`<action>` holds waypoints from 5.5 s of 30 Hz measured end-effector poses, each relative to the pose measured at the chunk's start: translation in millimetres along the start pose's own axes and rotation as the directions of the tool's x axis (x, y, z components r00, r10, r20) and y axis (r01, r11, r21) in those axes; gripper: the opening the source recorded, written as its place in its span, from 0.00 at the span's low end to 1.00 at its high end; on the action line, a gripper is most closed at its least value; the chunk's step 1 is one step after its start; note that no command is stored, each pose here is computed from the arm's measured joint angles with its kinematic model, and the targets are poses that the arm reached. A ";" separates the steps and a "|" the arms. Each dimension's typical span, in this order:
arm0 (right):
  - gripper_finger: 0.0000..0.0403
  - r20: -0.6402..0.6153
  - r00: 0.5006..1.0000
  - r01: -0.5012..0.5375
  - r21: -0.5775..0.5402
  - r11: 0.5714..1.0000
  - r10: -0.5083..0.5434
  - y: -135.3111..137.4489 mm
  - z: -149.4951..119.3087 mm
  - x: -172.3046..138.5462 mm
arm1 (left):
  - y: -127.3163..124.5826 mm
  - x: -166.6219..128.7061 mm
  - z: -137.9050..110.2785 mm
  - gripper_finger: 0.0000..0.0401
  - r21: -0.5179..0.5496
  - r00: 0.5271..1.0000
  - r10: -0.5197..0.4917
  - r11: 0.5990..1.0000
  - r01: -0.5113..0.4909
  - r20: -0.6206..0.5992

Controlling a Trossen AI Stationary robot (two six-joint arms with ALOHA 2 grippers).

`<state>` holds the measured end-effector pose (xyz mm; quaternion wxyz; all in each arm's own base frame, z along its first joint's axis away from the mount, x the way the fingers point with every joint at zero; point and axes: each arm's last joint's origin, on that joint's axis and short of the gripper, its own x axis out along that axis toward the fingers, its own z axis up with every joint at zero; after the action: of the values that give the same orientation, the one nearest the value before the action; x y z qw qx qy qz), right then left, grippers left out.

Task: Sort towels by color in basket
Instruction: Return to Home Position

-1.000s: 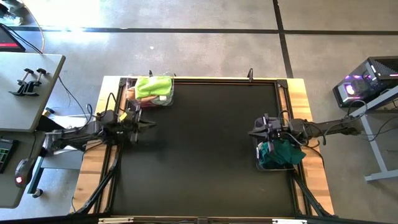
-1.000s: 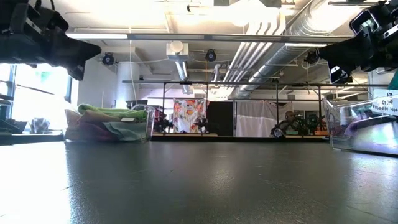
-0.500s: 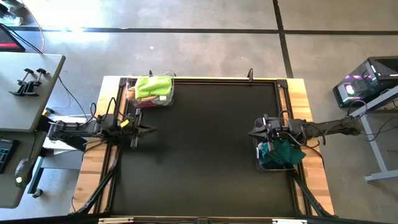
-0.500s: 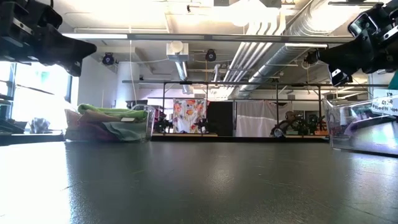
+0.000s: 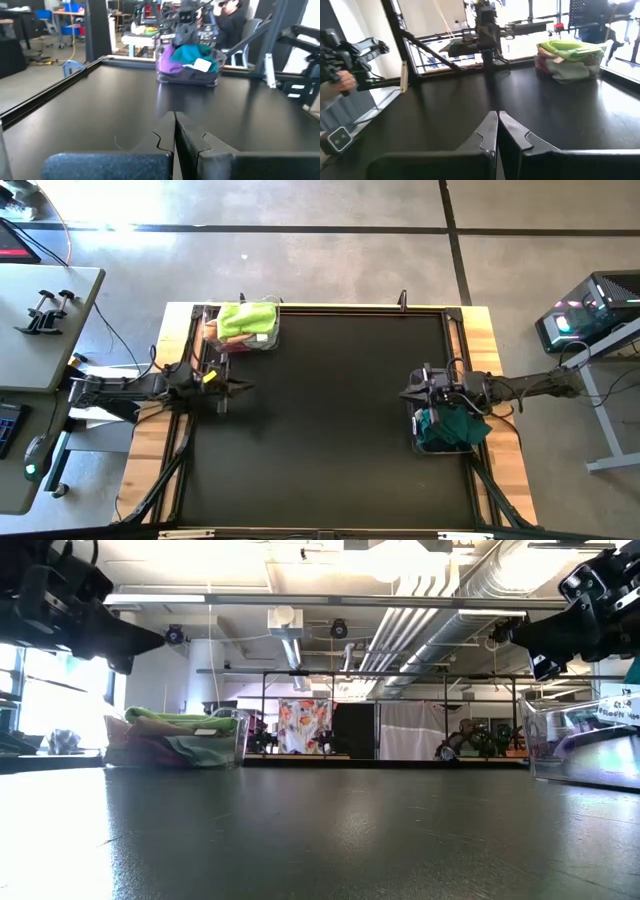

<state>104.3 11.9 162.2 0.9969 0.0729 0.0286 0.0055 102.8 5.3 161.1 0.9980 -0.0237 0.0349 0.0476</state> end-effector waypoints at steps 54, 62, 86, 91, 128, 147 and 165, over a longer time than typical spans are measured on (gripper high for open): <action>0.00 0.037 0.998 -0.047 0.007 0.999 0.046 0.9 2.8 -4.9 | -3.4 3.1 -4.6 0.00 0.030 0.998 -0.041 0.999 0.043 -0.056; 0.00 0.037 0.998 -0.047 0.007 0.999 0.046 0.9 2.8 -4.9 | -7.0 2.7 -4.8 0.00 0.032 0.996 -0.074 0.997 0.076 -0.058; 0.00 0.037 0.998 -0.046 0.007 0.999 0.046 0.8 2.8 -4.9 | -7.0 2.7 -4.8 0.00 0.032 0.996 -0.072 0.997 0.074 -0.058; 0.00 0.037 0.998 -0.046 0.007 0.999 0.046 0.8 2.8 -4.9 | -6.9 2.7 -4.8 0.00 0.032 0.996 -0.072 0.997 0.074 -0.058; 0.00 0.037 0.998 -0.046 0.007 0.999 0.046 0.8 2.8 -4.9 | -6.9 2.7 -4.8 0.00 0.032 0.996 -0.072 0.997 0.074 -0.058; 0.00 0.037 0.998 -0.046 0.007 0.999 0.046 0.8 2.8 -4.9 | -6.9 2.7 -4.7 0.00 0.032 0.996 -0.072 0.997 0.074 -0.058; 0.00 0.037 0.998 -0.046 0.007 0.999 0.046 0.8 2.8 -4.9 | -6.9 2.7 -4.7 0.00 0.032 0.996 -0.072 0.997 0.074 -0.058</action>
<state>99.5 12.2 165.4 0.9966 0.0774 0.0085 0.0269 105.9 -1.5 156.6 0.9979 -0.0091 0.0632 0.0099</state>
